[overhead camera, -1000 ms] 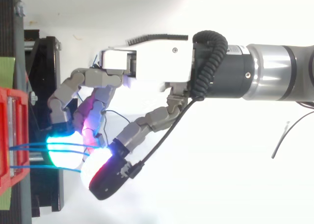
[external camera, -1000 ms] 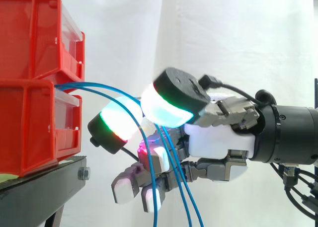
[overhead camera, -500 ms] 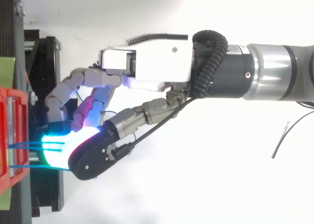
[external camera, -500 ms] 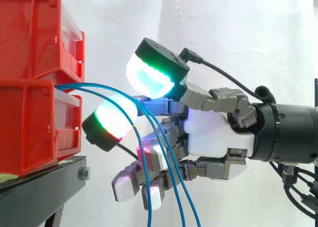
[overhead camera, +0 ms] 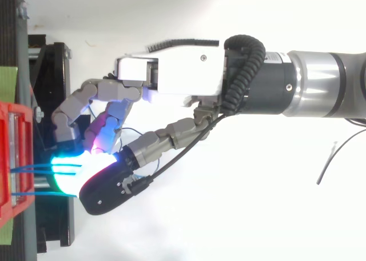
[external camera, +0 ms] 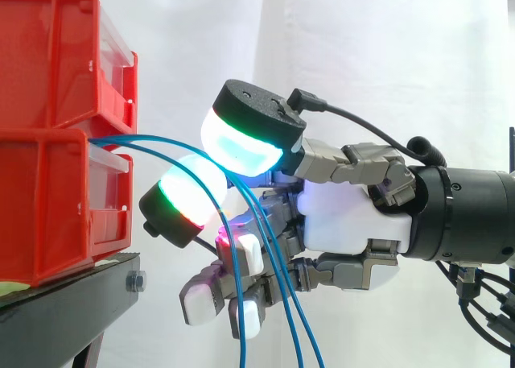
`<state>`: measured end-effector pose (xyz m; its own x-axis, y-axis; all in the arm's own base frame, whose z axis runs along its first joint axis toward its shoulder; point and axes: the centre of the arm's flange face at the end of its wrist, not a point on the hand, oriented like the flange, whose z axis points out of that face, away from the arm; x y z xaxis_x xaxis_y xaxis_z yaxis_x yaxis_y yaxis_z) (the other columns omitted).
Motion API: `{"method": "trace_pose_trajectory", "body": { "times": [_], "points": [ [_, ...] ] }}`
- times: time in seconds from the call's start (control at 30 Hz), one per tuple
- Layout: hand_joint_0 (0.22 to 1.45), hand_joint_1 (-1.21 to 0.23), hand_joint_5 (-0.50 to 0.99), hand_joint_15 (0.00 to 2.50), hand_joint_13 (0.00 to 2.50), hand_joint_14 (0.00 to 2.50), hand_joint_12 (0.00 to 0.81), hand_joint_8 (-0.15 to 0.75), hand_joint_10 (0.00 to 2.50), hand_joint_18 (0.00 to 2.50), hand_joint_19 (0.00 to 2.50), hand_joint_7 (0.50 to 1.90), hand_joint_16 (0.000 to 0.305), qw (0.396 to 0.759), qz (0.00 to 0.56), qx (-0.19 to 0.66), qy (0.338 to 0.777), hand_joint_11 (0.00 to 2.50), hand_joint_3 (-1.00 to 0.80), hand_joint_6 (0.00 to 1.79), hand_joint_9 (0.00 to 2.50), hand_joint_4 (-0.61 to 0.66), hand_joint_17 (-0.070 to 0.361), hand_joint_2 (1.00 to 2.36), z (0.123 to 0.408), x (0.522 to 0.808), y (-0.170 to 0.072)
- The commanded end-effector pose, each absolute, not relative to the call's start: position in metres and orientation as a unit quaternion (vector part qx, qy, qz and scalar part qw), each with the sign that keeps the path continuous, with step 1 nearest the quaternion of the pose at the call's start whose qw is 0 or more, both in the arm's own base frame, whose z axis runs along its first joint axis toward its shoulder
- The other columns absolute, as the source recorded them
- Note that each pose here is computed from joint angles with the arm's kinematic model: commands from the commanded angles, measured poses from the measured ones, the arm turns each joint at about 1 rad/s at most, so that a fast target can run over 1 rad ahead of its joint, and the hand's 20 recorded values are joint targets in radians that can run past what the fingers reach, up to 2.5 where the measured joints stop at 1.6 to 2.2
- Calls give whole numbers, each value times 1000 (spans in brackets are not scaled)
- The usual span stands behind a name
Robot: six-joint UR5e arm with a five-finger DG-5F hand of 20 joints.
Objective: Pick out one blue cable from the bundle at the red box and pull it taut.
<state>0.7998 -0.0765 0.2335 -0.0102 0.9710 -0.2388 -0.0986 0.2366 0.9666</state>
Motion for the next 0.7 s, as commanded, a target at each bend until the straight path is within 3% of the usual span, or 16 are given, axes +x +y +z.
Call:
{"method": "trace_pose_trajectory", "body": {
  "times": [0.0,0.27,0.43,0.67],
  "points": [
    [590,-717,-146,472,827,21,298,231,27,832,672,901,41,575,466,406,537,778,-265,920,1079,14,93,1018,234,800,-76],
    [684,-815,-159,459,826,19,290,225,29,833,643,978,40,575,466,405,537,785,-348,938,1060,-69,90,1013,235,800,-75],
    [741,-839,-159,451,839,18,278,204,28,845,616,985,38,575,466,406,537,791,-500,958,1080,-159,86,1000,235,800,-76],
    [636,-829,-142,457,859,20,273,206,26,854,624,908,37,575,466,406,537,795,-500,964,1131,-95,84,1000,235,800,-76]
  ]
}}
